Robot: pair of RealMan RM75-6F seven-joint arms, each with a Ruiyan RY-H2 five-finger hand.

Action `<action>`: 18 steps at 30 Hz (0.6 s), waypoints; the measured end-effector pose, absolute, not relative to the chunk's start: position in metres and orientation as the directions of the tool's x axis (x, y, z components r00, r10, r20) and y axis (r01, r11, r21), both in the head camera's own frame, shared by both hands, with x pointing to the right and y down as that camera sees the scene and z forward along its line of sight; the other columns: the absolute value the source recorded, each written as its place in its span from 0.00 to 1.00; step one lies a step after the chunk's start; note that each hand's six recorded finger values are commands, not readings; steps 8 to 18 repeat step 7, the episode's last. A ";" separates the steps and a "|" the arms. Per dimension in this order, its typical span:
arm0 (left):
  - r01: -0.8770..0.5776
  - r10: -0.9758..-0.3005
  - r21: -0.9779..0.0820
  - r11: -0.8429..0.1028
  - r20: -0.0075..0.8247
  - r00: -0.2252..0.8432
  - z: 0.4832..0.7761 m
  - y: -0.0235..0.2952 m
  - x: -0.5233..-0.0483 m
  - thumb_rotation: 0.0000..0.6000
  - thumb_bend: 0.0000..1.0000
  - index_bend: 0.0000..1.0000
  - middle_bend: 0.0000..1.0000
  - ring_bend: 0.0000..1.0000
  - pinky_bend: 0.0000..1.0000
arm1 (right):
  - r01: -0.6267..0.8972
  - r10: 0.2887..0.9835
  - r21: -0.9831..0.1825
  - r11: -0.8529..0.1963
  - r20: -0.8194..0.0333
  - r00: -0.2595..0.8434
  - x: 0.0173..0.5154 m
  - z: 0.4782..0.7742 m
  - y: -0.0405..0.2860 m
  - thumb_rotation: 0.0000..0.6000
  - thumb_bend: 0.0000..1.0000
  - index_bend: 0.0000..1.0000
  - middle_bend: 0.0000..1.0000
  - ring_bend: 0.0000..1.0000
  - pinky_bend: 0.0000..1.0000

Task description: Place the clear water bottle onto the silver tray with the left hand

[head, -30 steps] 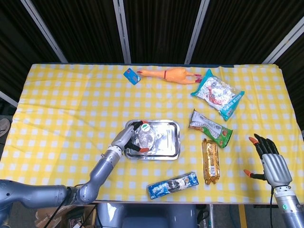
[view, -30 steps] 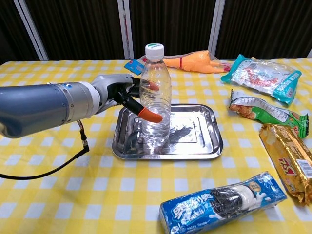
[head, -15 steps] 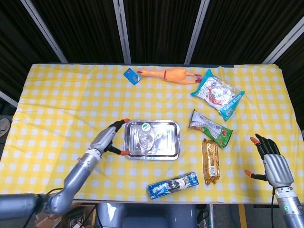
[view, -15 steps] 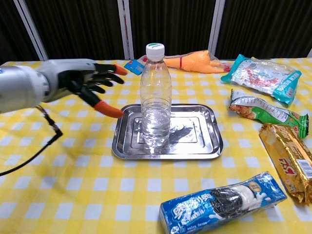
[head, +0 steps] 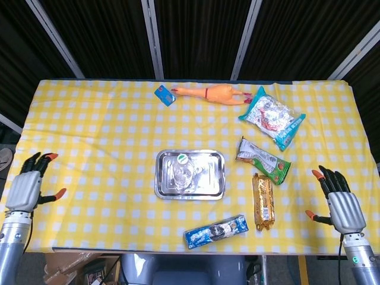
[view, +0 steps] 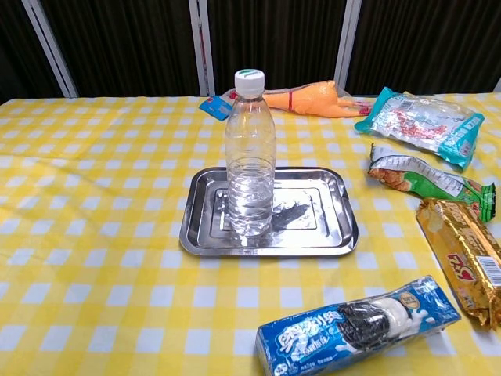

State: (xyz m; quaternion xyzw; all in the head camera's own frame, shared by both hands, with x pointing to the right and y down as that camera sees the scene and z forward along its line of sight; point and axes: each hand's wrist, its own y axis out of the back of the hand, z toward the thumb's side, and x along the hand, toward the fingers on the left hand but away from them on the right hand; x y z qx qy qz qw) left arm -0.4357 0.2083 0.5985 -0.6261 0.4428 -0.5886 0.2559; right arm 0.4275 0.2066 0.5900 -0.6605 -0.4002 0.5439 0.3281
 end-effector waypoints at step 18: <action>-0.128 -0.878 -0.881 -0.455 0.468 -0.104 0.596 0.228 -0.455 1.00 0.26 0.14 0.11 0.00 0.05 | 0.159 0.892 -0.878 -0.452 -0.444 0.088 0.427 0.594 0.206 1.00 0.05 0.11 0.00 0.04 0.00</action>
